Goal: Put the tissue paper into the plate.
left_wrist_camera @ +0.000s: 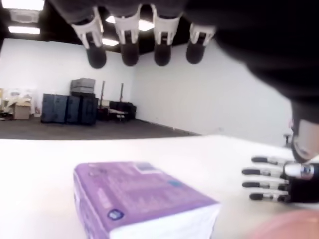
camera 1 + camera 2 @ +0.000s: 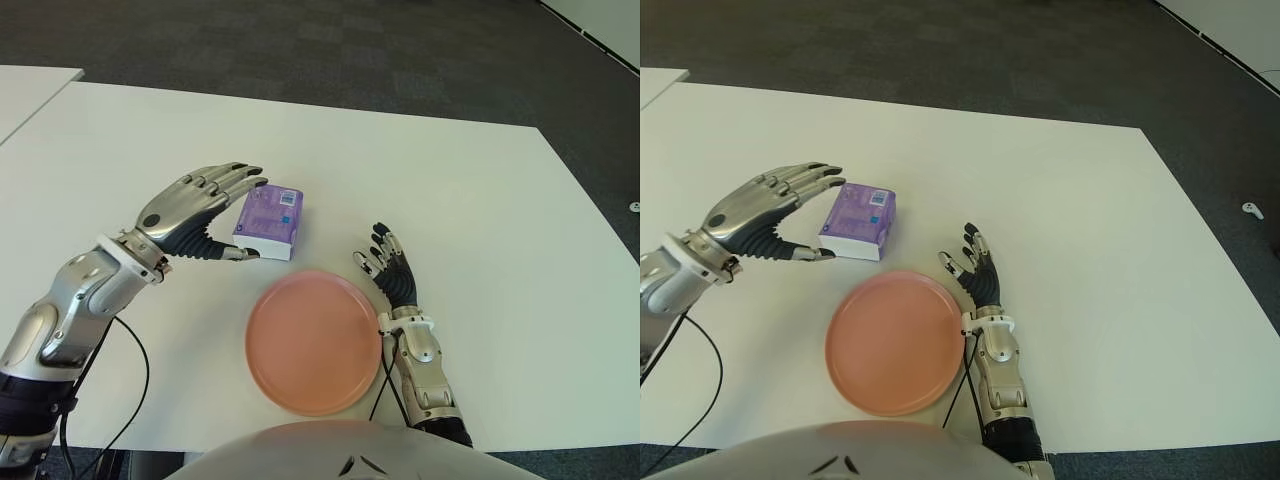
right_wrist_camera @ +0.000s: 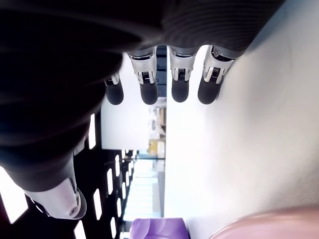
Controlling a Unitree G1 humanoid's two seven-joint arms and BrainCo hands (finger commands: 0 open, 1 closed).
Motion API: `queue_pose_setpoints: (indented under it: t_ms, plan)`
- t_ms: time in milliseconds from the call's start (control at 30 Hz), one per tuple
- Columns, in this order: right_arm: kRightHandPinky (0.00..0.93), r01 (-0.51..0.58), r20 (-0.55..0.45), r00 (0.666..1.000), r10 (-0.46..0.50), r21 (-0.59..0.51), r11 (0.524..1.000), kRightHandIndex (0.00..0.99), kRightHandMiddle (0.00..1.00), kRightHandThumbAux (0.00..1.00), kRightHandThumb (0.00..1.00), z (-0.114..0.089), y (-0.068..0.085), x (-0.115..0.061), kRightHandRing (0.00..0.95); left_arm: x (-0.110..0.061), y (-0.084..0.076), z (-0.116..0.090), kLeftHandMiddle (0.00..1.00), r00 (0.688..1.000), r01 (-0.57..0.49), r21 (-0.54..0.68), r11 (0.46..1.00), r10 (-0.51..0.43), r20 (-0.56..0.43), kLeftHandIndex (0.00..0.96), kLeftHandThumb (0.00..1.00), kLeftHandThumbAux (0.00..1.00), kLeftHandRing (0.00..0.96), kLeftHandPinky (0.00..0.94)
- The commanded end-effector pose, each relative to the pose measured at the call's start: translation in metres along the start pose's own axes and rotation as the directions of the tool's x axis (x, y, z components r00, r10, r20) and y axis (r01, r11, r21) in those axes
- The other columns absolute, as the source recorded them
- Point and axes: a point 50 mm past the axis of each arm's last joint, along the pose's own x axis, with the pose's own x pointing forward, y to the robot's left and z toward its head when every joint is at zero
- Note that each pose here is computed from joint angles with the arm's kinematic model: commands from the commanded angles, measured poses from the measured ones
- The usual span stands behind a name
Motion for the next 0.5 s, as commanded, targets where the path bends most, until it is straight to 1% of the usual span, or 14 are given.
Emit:
queue_pose_setpoints:
  t_ms: [33, 167, 267, 400, 500]
  plan:
    - [0.0, -0.005, -0.129, 0.992, 0.007, 0.012, 1.0, 0.004, 0.013, 0.7, 0.064, -0.024, -0.001, -0.011, 0.0, 0.007, -0.012, -0.013, 0.0, 0.998, 0.052, 0.13, 0.99, -0.055, 0.025, 0.0, 0.11, 0.419, 0.0, 0.0]
    - [0.0, -0.01, -0.129, 0.992, 0.012, 0.013, 1.0, 0.005, 0.012, 0.698, 0.059, -0.025, -0.001, -0.01, 0.0, 0.015, -0.017, -0.03, 0.0, 0.997, 0.062, 0.217, 0.974, -0.069, 0.024, 0.0, 0.1, 0.418, 0.0, 0.0]
    - [0.0, -0.013, -0.128, 0.992, 0.014, 0.012, 1.0, 0.005, 0.011, 0.696, 0.052, -0.025, -0.001, -0.011, 0.0, 0.02, -0.019, -0.038, 0.0, 0.997, 0.066, 0.268, 0.961, -0.074, 0.018, 0.0, 0.072, 0.418, 0.0, 0.0]
    - [0.0, -0.016, -0.13, 0.991, 0.017, 0.007, 1.0, 0.001, 0.006, 0.688, 0.042, -0.026, -0.001, -0.01, 0.0, 0.022, -0.025, -0.044, 0.0, 0.997, 0.067, 0.289, 0.955, -0.073, 0.012, 0.0, 0.048, 0.413, 0.0, 0.0]
    - [0.0, -0.024, -0.126, 0.992, 0.025, 0.002, 1.0, 0.0, 0.002, 0.678, 0.036, -0.026, -0.002, -0.011, 0.0, 0.021, -0.033, -0.048, 0.0, 0.999, 0.049, 0.298, 0.953, -0.052, 0.003, 0.0, 0.037, 0.408, 0.0, 0.0]
